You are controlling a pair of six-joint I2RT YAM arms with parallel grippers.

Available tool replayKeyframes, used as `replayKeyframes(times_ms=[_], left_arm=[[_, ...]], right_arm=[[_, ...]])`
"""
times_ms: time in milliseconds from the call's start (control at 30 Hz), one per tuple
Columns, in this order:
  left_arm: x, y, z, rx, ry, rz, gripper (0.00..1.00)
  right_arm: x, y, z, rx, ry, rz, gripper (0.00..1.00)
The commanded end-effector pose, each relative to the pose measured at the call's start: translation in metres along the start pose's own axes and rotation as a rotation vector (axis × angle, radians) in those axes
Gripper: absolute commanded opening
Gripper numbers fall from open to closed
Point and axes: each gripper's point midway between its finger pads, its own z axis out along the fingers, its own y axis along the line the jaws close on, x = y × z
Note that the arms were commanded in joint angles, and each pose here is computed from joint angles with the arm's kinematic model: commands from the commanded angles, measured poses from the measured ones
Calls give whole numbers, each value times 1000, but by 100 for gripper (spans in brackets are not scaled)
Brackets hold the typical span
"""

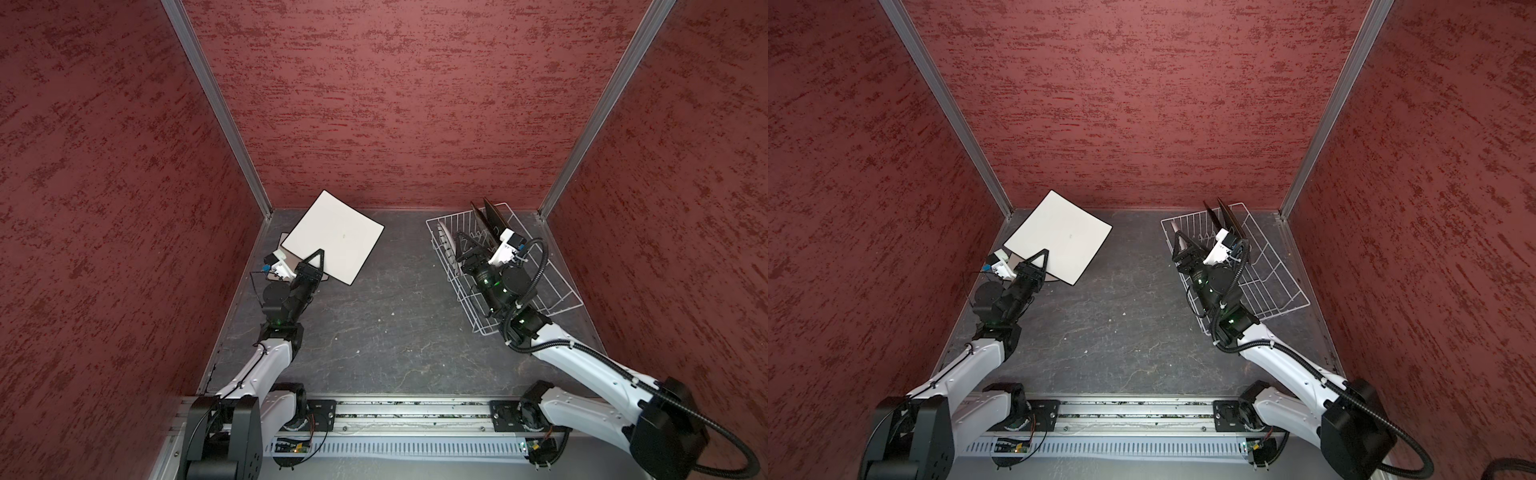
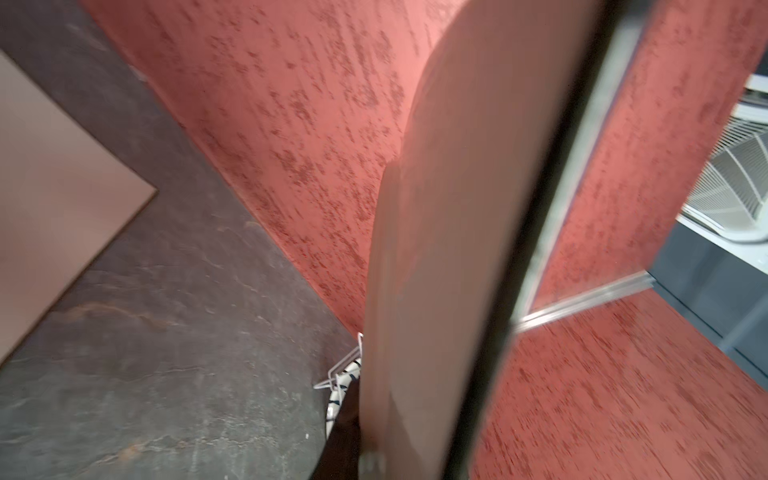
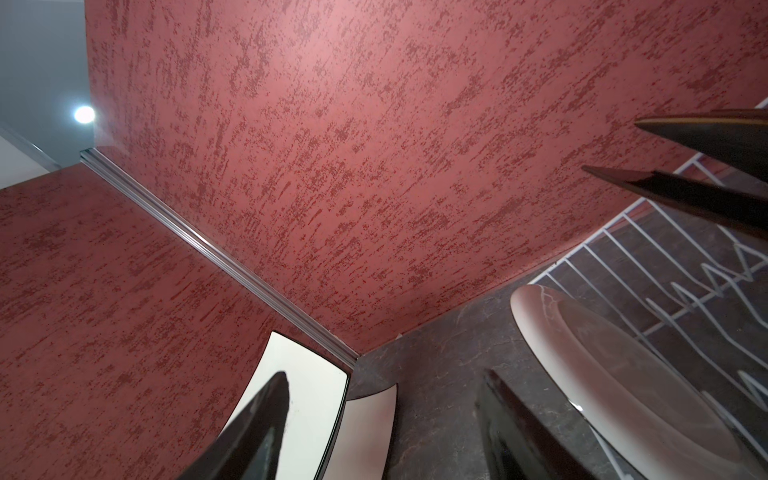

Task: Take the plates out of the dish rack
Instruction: 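Carry the plate to the table with left gripper while right gripper returns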

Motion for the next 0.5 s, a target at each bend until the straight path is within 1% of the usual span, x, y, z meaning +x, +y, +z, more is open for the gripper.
replayKeyframes(times_ms=[0,33,200,467], left_arm=[[-30,-7,0,12,-118,-54,0],[-31,1,2,-19,-119,-74,0],[-29,9,11,-45,-89,-72,0],[-48,35,0,-103,-167,-84,0]], right_arm=[[-9,18,3,-55,-3,44,72],[-8,18,5,-57,3,44,72],[-2,19,12,-56,25,46,73],[4,30,29,-68,69,30,74]])
